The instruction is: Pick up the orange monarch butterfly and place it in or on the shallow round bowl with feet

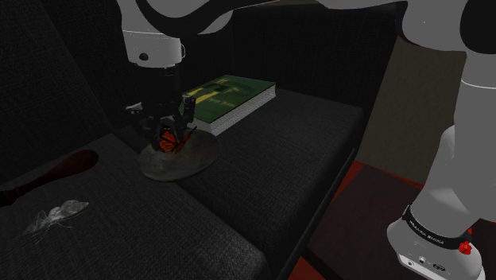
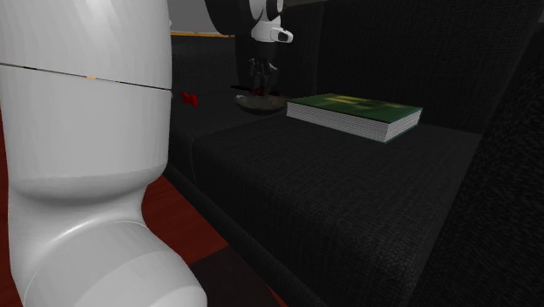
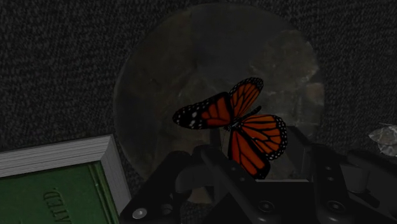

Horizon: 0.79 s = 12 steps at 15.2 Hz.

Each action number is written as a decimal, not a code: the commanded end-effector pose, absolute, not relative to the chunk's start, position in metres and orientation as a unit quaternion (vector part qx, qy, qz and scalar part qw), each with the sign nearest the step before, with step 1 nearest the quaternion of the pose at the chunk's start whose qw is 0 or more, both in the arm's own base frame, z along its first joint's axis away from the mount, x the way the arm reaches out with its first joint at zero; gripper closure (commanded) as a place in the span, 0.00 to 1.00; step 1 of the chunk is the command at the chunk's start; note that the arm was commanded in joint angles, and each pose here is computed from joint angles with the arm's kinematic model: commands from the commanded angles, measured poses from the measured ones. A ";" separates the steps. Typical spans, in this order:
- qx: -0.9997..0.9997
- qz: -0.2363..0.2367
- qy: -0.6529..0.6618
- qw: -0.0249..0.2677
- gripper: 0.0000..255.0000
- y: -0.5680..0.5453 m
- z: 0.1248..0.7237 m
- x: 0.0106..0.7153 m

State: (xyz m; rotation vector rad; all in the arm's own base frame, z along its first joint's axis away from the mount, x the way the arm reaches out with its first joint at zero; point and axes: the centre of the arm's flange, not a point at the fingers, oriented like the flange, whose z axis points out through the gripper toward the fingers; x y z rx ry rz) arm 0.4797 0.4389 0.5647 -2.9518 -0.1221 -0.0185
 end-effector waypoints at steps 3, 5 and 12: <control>-0.995 -0.007 -0.041 0.094 1.00 0.439 0.554 0.480; -0.995 -0.007 -0.041 0.094 1.00 0.439 0.554 0.480; -0.995 -0.007 -0.041 0.094 0.00 0.439 0.554 0.480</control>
